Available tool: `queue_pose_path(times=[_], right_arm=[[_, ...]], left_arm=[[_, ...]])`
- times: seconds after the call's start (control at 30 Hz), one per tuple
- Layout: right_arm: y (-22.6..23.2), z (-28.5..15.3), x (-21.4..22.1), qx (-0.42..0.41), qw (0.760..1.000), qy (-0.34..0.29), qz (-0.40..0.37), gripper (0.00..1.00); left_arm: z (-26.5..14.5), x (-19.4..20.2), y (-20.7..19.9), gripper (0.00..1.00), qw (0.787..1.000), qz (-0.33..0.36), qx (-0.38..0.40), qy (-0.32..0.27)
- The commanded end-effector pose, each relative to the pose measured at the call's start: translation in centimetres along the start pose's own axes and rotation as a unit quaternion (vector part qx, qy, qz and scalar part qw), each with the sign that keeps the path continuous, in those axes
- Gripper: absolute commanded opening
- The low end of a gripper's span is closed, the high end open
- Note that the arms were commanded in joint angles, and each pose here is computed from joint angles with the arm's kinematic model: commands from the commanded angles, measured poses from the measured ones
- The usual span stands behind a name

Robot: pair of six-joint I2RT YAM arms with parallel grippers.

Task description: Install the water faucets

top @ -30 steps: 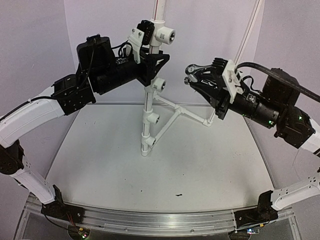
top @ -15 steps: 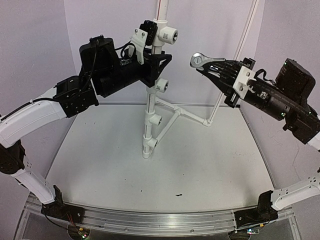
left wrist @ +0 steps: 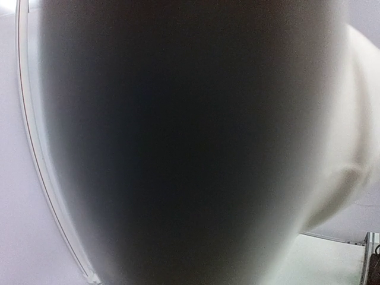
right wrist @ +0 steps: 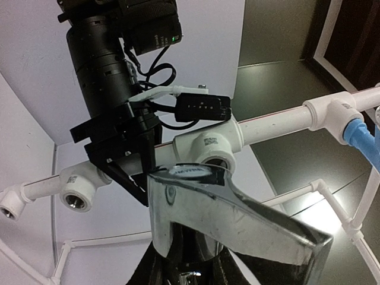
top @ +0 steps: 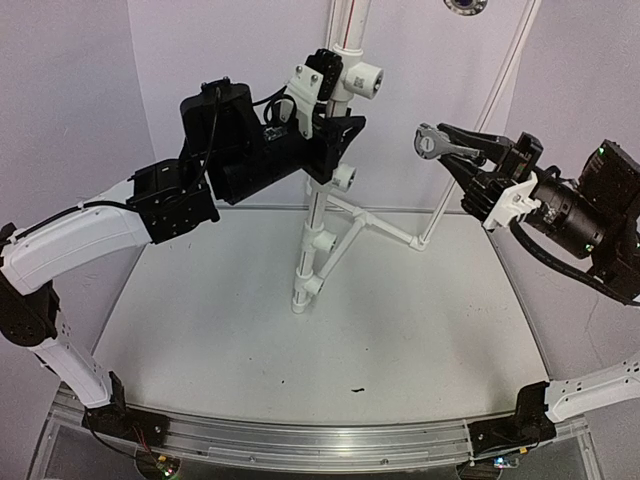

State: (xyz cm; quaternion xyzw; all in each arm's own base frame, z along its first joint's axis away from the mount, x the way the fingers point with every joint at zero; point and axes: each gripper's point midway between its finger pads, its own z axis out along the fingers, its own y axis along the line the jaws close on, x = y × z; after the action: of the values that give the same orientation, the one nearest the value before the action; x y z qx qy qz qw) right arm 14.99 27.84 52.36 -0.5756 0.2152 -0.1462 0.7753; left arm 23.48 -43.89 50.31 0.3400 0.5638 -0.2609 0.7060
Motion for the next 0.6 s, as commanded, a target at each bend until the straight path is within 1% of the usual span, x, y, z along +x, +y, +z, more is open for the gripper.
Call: queue_pose_path(times=[0.0,0.13,0.23,0.4,0.5,0.57], right_arm=[[-4.3,-0.9,-1.2,0.062,0.998,-0.025,-0.018,0.00],[-4.3,-1.1,-2.4,0.062,0.996,-0.062,-0.009,0.00],[-3.5,-0.3,-2.3,0.059,0.996,-0.058,-0.029,0.00],[-3.3,-0.8,-3.1,0.066,0.994,-0.084,-0.027,0.00],[-3.2,-1.1,-3.4,0.064,0.993,-0.097,-0.009,0.00],[-3.1,-1.6,-4.0,0.064,0.991,-0.117,0.006,0.00]], left_arm=[[1.3,10.9,-4.2,0.00,0.988,-0.012,0.042,0.151],[0.5,11.3,-4.3,0.00,0.986,-0.028,0.045,0.156],[-0.2,11.8,-4.8,0.00,0.984,-0.040,0.056,0.163],[-1.3,12.9,-5.6,0.00,0.980,-0.058,0.073,0.176],[-1.5,13.6,-6.0,0.00,0.977,-0.070,0.078,0.184],[-1.4,14.0,-6.3,0.00,0.976,-0.073,0.082,0.188]])
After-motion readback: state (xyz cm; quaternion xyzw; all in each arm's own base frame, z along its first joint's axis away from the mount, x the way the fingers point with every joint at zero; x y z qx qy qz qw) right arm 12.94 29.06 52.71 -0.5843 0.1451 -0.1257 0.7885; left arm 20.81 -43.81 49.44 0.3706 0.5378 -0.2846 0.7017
